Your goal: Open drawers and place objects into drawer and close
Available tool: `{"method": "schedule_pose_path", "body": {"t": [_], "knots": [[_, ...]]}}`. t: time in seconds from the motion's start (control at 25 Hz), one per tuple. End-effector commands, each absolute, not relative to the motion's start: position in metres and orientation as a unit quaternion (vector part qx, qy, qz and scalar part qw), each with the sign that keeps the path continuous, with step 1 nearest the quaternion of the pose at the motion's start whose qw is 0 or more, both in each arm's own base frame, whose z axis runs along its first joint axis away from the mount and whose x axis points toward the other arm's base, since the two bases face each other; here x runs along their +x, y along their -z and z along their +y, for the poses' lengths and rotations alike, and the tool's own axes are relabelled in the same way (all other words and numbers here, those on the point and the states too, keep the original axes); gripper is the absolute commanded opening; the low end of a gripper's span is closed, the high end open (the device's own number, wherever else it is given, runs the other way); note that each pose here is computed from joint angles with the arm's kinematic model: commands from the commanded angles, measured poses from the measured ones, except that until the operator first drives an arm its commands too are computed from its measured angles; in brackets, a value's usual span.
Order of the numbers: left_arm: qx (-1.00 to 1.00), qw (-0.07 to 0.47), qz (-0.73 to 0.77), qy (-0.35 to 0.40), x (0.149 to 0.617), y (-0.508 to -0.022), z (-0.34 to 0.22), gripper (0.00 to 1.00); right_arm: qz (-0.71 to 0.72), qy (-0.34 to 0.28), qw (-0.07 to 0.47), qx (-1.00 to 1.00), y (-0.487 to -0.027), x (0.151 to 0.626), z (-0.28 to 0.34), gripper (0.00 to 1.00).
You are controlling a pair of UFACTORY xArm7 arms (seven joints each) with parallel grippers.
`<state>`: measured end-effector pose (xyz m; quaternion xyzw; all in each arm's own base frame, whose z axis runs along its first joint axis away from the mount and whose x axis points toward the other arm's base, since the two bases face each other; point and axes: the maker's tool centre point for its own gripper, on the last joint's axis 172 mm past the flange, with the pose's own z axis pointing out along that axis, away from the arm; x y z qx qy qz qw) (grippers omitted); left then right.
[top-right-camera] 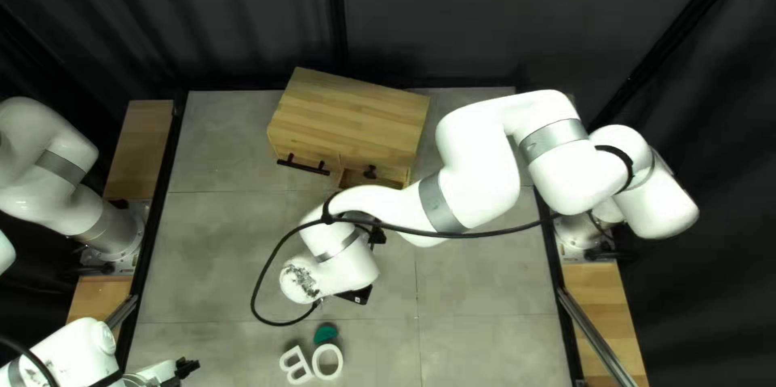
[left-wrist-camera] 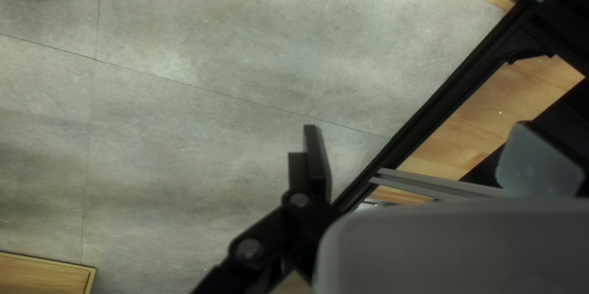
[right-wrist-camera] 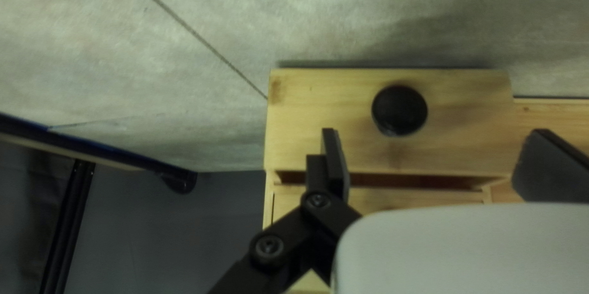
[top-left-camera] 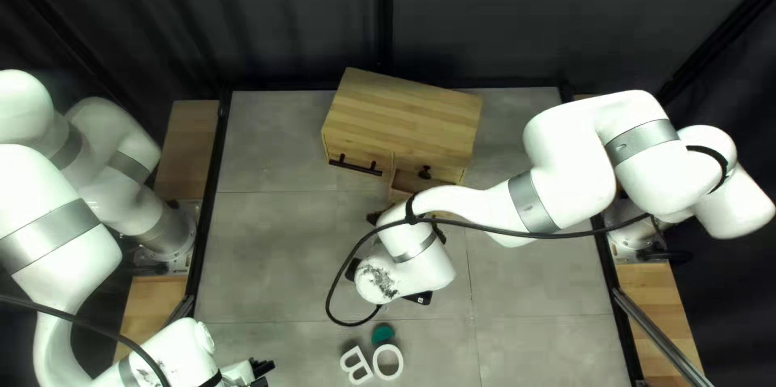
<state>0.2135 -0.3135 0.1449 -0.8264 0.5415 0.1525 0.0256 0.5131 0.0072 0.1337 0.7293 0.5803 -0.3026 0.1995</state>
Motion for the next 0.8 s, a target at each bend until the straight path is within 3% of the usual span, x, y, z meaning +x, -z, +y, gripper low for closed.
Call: {"method": "schedule_pose_path", "body": {"t": [0.04,0.24,0.44,0.6,0.8], "knots": [[-0.826,0.026,0.542,-0.152,0.213,-0.145,-0.313,1.00,0.689,0.265,0.211,0.640,-0.164,0.499,0.021,1.00],[-0.826,0.026,0.542,-0.152,0.213,-0.145,-0.313,1.00,0.736,0.249,0.205,0.596,-0.173,0.495,0.017,1.00],[-0.826,0.026,0.542,-0.152,0.213,-0.145,-0.313,1.00,0.687,0.258,0.202,0.649,-0.189,0.488,0.023,1.00],[-0.826,0.026,0.542,-0.152,0.213,-0.145,-0.313,1.00,0.565,0.265,0.215,0.751,-0.206,0.467,0.022,1.00],[-0.826,0.026,0.542,-0.152,0.213,-0.145,-0.313,1.00,0.398,0.229,0.234,0.857,-0.198,0.441,0.023,1.00]]}}
